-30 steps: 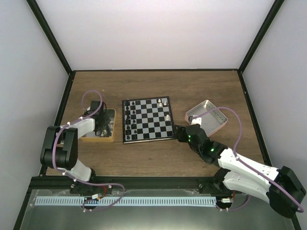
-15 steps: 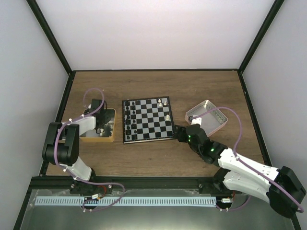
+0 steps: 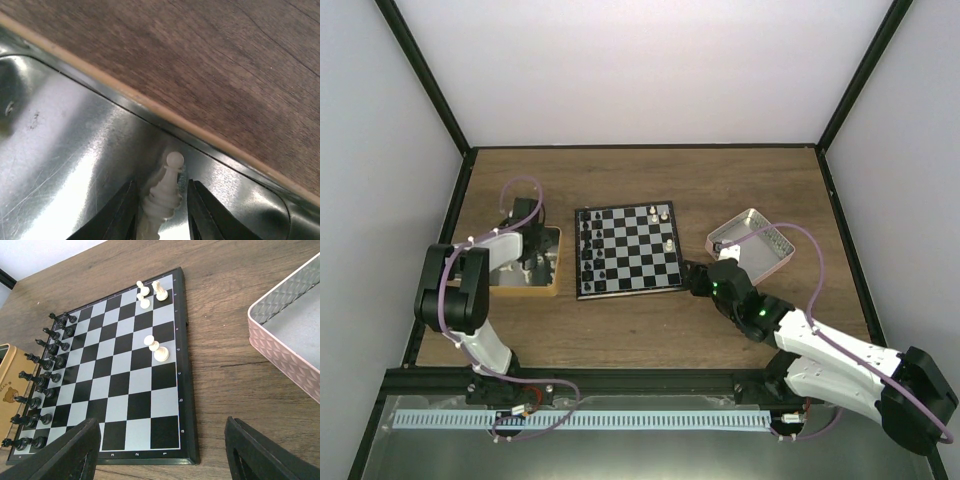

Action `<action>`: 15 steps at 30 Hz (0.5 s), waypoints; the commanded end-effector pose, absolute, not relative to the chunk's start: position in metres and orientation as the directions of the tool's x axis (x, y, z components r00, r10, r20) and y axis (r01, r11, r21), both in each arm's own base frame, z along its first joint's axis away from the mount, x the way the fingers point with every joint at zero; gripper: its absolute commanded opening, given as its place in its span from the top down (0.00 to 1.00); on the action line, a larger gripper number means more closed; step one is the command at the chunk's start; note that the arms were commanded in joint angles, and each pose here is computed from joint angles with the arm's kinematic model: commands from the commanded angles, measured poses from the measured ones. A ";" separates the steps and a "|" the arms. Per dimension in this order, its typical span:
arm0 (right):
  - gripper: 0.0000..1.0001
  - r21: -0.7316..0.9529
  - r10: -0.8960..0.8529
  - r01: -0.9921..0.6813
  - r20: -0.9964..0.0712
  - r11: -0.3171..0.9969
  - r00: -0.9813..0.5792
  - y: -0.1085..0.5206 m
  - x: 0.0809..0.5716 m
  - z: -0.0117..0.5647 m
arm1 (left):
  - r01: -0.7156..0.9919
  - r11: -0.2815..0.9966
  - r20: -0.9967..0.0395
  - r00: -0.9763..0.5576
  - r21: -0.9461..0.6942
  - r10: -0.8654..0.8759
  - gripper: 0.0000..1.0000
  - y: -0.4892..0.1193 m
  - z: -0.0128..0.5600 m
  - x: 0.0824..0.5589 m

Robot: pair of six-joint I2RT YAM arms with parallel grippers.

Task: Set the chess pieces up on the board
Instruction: Pick up the chess piece from the storage box.

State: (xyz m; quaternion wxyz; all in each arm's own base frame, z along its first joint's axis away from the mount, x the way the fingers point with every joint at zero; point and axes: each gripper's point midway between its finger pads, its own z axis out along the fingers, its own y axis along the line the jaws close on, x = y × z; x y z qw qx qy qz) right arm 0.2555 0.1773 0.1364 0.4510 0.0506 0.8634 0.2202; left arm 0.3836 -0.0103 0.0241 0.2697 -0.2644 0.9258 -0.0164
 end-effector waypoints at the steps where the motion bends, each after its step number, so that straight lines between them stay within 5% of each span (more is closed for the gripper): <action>1: 0.31 0.440 0.311 -0.109 -0.768 0.891 -0.560 0.177 0.262 0.150 | -0.472 0.873 -0.464 -0.750 -0.125 -0.472 0.72 -0.007 0.017 0.381; 6: 0.31 0.439 0.310 -0.109 -0.769 0.892 -0.559 0.177 0.261 0.151 | -0.472 0.873 -0.458 -0.754 -0.119 -0.470 0.87 -0.007 0.015 0.381; 15: 0.31 0.460 0.308 -0.139 -0.760 0.877 -0.573 0.184 0.259 0.155 | -0.439 0.871 -0.491 -0.721 -0.221 -0.488 0.89 -0.019 0.050 0.364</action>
